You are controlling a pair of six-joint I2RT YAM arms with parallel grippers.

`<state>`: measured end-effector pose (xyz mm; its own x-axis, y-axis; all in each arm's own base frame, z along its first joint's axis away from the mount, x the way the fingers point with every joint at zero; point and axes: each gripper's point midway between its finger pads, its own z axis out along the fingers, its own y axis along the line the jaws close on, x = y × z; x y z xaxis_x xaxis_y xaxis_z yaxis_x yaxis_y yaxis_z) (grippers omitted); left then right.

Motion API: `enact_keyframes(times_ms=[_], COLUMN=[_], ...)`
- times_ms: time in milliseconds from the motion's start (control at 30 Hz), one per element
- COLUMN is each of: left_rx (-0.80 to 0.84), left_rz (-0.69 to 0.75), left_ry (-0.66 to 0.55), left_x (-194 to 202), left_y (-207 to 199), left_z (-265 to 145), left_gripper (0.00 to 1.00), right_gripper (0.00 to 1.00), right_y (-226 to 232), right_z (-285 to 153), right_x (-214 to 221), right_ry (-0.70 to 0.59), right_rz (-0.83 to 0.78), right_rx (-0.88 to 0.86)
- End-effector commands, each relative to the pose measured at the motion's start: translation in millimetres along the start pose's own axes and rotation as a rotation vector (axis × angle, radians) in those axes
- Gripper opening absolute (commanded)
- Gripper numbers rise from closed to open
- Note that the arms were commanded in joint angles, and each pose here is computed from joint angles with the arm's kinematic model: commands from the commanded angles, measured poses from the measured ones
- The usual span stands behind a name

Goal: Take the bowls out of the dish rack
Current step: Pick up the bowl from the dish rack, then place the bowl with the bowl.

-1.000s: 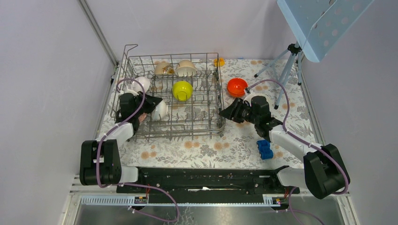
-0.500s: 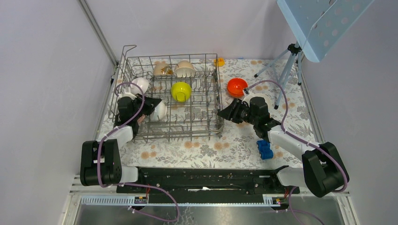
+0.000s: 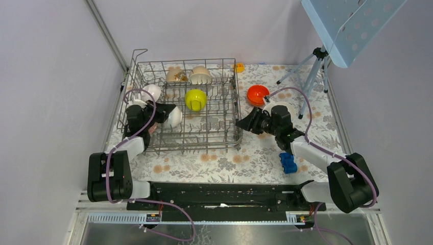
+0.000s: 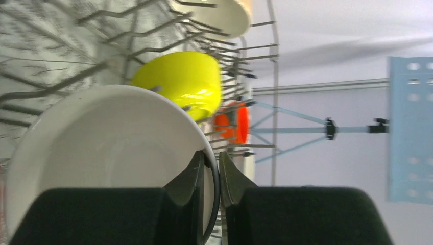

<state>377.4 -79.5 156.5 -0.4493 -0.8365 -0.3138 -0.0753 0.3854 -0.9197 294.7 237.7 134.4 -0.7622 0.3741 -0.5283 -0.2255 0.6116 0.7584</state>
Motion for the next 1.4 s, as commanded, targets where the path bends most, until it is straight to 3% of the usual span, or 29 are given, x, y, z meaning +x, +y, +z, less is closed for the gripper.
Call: enact_keyframes(times_ms=[0, 433, 633, 900, 1233, 1367], left_rx=[0.466, 0.454, 0.514, 0.529, 0.511, 0.491], left_rz=[0.067, 0.106, 0.138, 0.304, 0.383, 0.505], left_ry=[0.027, 0.029, 0.042, 0.045, 0.058, 0.067], left_x=[-25.9, -26.0, -24.1, -10.2, 3.4, 19.7], left_y=[-126.5, -133.9, -165.9, -215.1, -224.5, -236.6], left_z=[-36.7, -39.6, -50.5, -64.8, -77.1, -87.2], left_gripper=[0.00, 0.00, 0.00, 0.00, 0.00, 0.00], right_gripper=[0.50, 0.52, 0.61, 0.74, 0.74, 0.74], right_y=[-82.9, -73.6, -58.2, -25.6, -4.4, 14.5], right_z=[-7.3, -11.8, -19.3, -38.2, -51.3, -66.9], right_x=[26.5, 21.9, 12.7, -9.9, -6.3, -9.7], right_ry=[0.041, 0.029, 0.007, -0.038, 0.001, 0.008], right_rz=[0.035, 0.030, 0.023, -0.011, -0.030, -0.073], right_rx=[0.305, 0.285, 0.259, 0.219, 0.160, 0.123])
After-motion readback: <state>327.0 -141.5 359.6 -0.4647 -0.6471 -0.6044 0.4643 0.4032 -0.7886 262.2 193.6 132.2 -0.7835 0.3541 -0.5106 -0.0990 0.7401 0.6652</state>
